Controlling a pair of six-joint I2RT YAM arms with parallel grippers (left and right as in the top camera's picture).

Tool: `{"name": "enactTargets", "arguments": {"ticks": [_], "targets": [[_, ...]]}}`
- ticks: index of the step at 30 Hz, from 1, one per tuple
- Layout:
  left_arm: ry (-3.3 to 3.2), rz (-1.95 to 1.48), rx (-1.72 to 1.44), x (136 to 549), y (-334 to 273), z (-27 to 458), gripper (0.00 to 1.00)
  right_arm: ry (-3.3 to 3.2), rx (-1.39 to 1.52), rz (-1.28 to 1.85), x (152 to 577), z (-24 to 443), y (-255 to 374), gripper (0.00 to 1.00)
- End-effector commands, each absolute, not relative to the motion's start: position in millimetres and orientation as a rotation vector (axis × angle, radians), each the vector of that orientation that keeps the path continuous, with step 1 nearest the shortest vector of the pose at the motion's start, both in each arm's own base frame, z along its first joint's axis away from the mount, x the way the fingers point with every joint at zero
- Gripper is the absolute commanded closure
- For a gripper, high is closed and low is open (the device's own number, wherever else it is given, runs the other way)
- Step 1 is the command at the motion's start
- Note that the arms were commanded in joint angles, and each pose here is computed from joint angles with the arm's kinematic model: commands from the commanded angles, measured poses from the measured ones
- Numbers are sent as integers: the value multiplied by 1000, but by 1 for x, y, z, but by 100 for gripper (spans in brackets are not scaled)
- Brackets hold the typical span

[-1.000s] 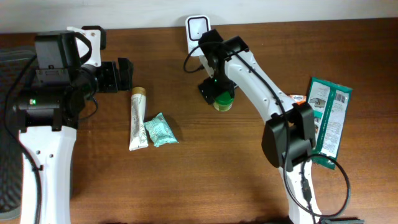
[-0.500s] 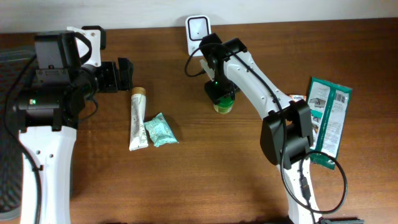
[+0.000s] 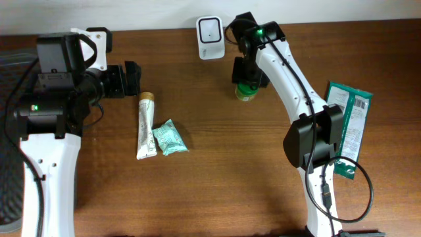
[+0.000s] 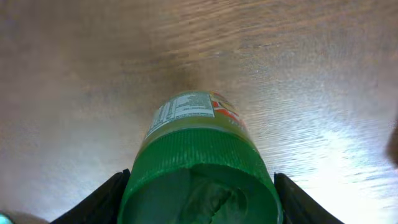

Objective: Scan the item barcode
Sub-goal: 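Lift the green-capped jar and move it toward the scanner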

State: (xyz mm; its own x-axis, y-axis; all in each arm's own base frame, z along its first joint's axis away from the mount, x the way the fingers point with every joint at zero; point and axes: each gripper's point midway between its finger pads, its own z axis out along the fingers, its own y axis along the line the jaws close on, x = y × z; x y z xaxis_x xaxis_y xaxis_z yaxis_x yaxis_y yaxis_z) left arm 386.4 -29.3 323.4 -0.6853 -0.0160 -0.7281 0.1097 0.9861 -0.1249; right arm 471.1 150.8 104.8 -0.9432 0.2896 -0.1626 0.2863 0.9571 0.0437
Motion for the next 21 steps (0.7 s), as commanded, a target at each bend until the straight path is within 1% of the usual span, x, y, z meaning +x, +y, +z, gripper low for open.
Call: {"name": "enactTargets", "arguments": {"ticks": [1, 5, 6, 7, 13, 15, 17, 18, 20, 21], "targets": [[2293, -185, 72, 385, -26, 333, 1, 2870, 810, 47, 470, 97, 151, 40], [2293, -185, 72, 386, -26, 333, 1, 2872, 894, 26, 464, 87, 148, 41], [2293, -185, 72, 385, -26, 333, 1, 2871, 905, 23, 464, 86, 148, 44], [2293, -185, 72, 386, -26, 333, 1, 2870, 931, 18, 462, 84, 147, 44], [2293, -185, 72, 385, -26, 333, 1, 2873, 1106, -67, 444, 60, 139, 43], [2293, -185, 72, 385, -26, 333, 1, 2865, 1130, -83, 442, 58, 138, 37], [2293, -185, 72, 385, -26, 333, 1, 2868, 1110, -93, 442, 59, 136, 9], [2293, -185, 72, 385, -26, 333, 1, 2882, 1073, -93, 443, 59, 136, 2], [2293, -185, 72, 386, -26, 333, 1, 2921, 940, -89, 445, 59, 137, 1], [2293, -185, 72, 385, -26, 333, 1, 2955, 813, -84, 447, 60, 138, 2]]}}
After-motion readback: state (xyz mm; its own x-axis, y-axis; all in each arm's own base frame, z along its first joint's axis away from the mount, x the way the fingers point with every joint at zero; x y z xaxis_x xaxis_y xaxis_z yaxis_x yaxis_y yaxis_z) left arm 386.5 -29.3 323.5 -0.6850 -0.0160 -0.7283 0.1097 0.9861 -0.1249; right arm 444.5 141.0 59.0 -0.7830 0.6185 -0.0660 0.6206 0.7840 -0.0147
